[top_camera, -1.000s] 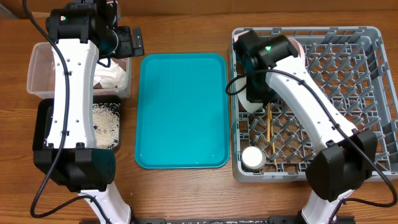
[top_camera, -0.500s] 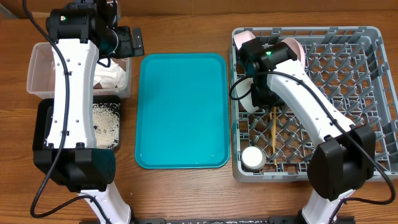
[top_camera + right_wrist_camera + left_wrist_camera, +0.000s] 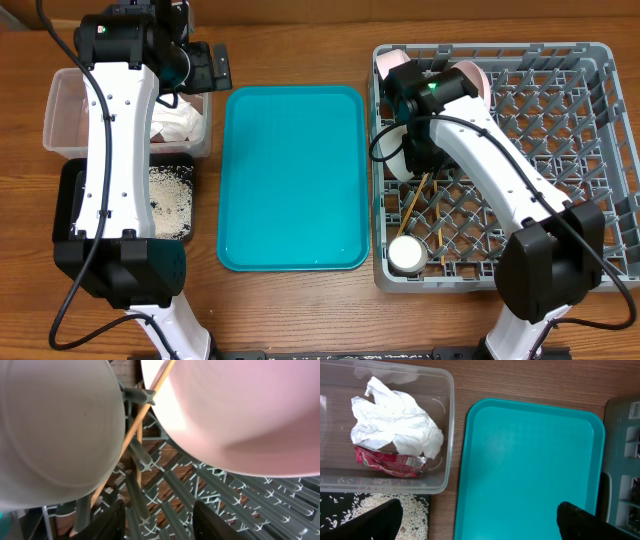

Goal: Sort waste into correct bins and load items into the dishwasher

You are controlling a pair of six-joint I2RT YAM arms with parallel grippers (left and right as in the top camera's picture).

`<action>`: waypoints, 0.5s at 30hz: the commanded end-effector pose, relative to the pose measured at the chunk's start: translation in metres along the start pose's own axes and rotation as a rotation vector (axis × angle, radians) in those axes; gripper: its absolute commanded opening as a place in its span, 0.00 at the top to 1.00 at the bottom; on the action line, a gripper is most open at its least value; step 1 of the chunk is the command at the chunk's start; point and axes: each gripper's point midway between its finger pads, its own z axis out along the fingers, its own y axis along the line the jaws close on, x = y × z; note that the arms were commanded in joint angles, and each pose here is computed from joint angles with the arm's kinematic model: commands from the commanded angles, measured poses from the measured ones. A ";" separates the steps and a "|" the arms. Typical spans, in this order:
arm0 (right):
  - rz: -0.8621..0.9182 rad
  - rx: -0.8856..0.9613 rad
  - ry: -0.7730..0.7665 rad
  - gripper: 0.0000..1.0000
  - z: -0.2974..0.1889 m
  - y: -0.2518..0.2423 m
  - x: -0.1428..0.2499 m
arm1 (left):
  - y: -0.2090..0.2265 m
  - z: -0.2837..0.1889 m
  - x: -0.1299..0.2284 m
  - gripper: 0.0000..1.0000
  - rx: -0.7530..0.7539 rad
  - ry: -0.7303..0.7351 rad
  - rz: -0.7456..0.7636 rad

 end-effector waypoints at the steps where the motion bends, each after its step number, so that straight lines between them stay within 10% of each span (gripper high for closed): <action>1: 0.028 -0.083 -0.117 0.55 -0.040 -0.009 -0.003 | -0.004 -0.004 -0.003 0.00 0.014 -0.016 0.000; 5: 0.057 -0.273 -0.224 0.48 -0.088 0.003 -0.003 | -0.004 -0.004 -0.003 0.00 0.014 -0.016 0.000; 8: 0.069 -0.374 -0.303 0.00 -0.123 0.003 0.003 | -0.004 -0.004 -0.003 0.00 0.014 -0.016 0.000; 15: 0.130 -0.552 -0.423 0.00 -0.184 -0.010 0.035 | -0.004 -0.004 -0.003 0.00 0.014 -0.016 0.000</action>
